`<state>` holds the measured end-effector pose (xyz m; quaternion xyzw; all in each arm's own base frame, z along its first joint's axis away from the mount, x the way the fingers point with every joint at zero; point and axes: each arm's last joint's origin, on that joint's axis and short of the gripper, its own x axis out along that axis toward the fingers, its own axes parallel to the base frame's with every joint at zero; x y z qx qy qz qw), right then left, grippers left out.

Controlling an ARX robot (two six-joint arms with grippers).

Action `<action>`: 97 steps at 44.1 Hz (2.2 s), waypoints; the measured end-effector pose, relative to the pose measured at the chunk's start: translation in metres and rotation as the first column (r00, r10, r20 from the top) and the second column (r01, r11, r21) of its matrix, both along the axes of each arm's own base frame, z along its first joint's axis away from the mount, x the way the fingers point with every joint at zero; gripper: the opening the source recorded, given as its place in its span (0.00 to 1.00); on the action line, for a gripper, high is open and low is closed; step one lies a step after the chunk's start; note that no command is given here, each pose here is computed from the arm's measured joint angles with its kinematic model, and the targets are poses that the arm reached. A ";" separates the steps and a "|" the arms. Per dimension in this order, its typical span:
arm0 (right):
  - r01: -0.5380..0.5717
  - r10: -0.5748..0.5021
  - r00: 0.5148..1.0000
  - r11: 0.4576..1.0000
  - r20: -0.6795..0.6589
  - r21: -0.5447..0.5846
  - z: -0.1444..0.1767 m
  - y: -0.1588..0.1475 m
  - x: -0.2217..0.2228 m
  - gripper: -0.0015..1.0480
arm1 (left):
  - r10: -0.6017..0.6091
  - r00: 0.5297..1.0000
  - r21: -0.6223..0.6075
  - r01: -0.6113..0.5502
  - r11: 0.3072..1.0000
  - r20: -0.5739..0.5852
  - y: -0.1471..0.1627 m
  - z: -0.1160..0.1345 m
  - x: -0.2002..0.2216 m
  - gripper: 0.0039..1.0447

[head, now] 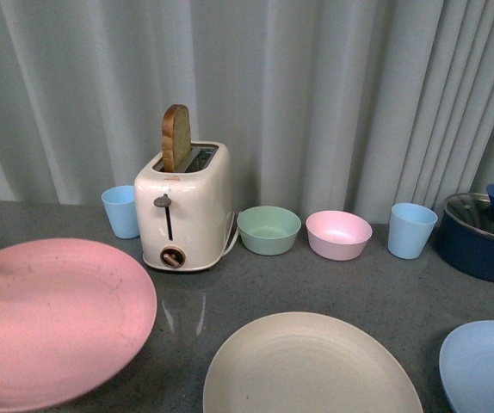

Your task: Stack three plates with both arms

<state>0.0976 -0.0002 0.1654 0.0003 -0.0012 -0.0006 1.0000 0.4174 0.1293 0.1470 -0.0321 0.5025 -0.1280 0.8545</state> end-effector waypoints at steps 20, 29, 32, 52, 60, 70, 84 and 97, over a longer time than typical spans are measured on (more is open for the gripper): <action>0.000 0.000 1.000 1.000 0.000 0.000 0.000 0.000 0.000 0.93 | -0.209 0.975 -0.103 0.216 0.971 0.076 -0.092 0.045 -0.030 0.03; 0.000 0.000 1.000 1.000 0.000 0.000 0.000 0.000 0.000 0.93 | -0.293 0.955 -0.135 0.297 0.945 0.050 -0.148 0.032 -0.037 0.03; 0.000 0.000 1.000 1.000 0.000 0.000 0.000 0.000 0.000 0.93 | -0.306 0.951 -0.134 0.310 0.941 0.046 -0.166 0.030 -0.038 0.03; 0.000 0.000 1.000 1.000 0.000 0.000 0.000 0.000 0.000 0.93 | -0.326 0.945 -0.123 0.321 0.939 -0.023 -0.250 -0.002 -0.021 0.03; 0.000 0.000 1.000 1.000 0.000 0.000 0.000 0.000 0.000 0.93 | -0.322 0.946 -0.114 0.317 0.941 -0.028 -0.267 -0.011 -0.012 0.03; 0.000 0.000 1.000 1.000 0.000 0.000 0.000 0.000 0.000 0.93 | -0.303 0.953 -0.110 0.299 0.948 -0.021 -0.275 -0.022 0.002 0.03; 0.000 0.000 1.000 1.000 0.000 0.000 0.000 0.000 0.000 0.93 | -0.300 0.953 -0.107 0.294 0.950 -0.042 -0.277 -0.035 0.005 0.03; 0.000 0.000 1.000 1.000 0.000 0.000 0.000 0.000 0.000 0.93 | -0.296 0.955 -0.097 0.291 0.952 -0.034 -0.277 -0.037 0.007 0.03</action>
